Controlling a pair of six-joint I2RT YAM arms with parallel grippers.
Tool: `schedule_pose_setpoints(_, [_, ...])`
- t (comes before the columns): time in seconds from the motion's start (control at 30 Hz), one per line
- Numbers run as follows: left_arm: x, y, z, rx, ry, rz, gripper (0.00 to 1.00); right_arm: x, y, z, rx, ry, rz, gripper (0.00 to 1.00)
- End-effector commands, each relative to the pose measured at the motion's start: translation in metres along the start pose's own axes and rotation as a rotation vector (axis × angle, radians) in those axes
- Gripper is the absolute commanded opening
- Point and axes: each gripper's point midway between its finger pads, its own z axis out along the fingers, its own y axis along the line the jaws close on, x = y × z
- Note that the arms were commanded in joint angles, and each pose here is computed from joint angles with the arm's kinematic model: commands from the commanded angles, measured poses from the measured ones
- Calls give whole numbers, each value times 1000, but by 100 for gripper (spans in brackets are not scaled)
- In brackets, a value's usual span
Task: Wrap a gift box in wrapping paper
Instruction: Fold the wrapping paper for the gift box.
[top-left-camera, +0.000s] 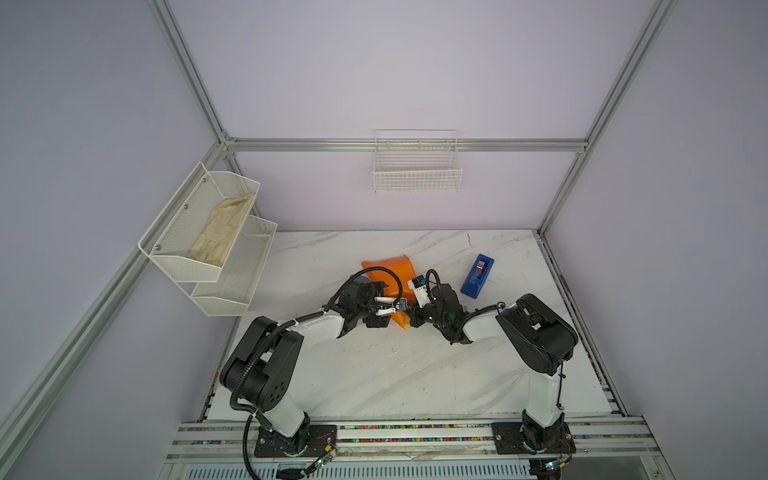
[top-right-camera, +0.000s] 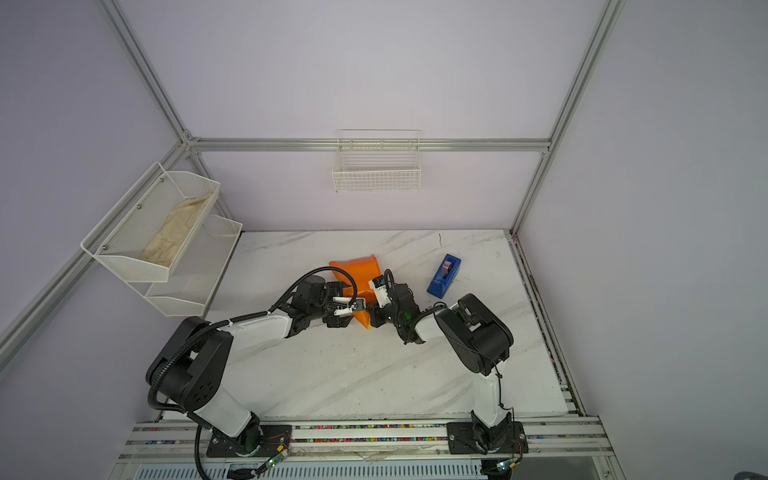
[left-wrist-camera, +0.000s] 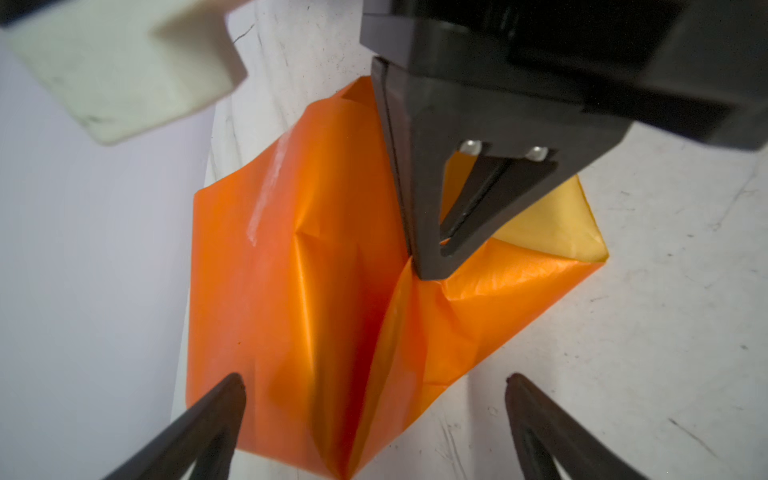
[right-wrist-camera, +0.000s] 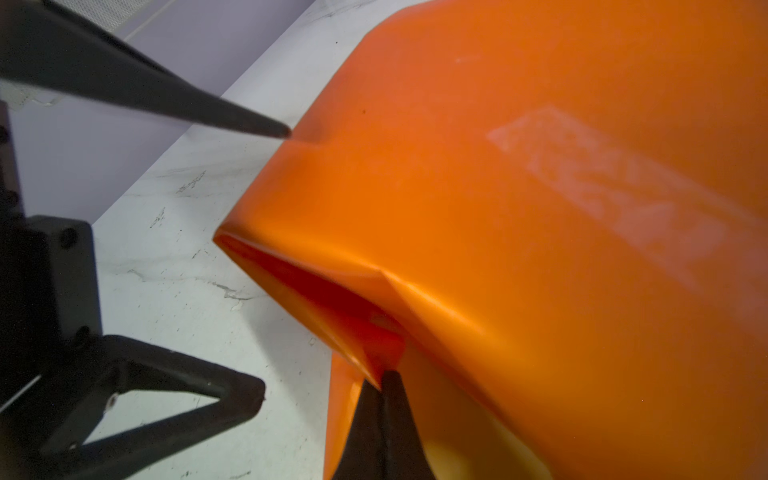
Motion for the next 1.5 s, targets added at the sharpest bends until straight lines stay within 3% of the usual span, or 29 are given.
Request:
schedule_pose_setpoints(0.0, [-12,14,1,-10,-52,19,96,-3,-2,0,-6,-1,-4,0])
schedule_pose_setpoints(0.3, [1,-1,12,55,-12,8,94,-2,-3,0,3,4,1,0])
schedule_pose_setpoints(0.57, [12,4,18,-12,23,-30,87,-7,0,-1,2,7,-14,4])
schedule_pose_setpoints(0.7, [14,8,20,-30,35,-41,79,-8,0,-3,6,11,-21,6])
schedule_pose_setpoints(0.87, [18,12,21,-48,54,-55,60,-12,0,-7,18,8,-21,12])
schedule_pose_setpoints(1.2, [22,12,23,-42,80,-75,53,-36,-7,-43,164,-38,75,29])
schedule_pose_setpoints(1.27, [22,12,23,-39,83,-76,53,-36,-4,-50,159,-42,146,27])
schedule_pose_setpoints(1.37, [24,10,25,-29,91,-79,52,-26,12,-48,73,-10,288,14])
schedule_pose_setpoints(1.47, [24,11,25,-29,89,-81,51,-17,25,-43,18,10,363,8])
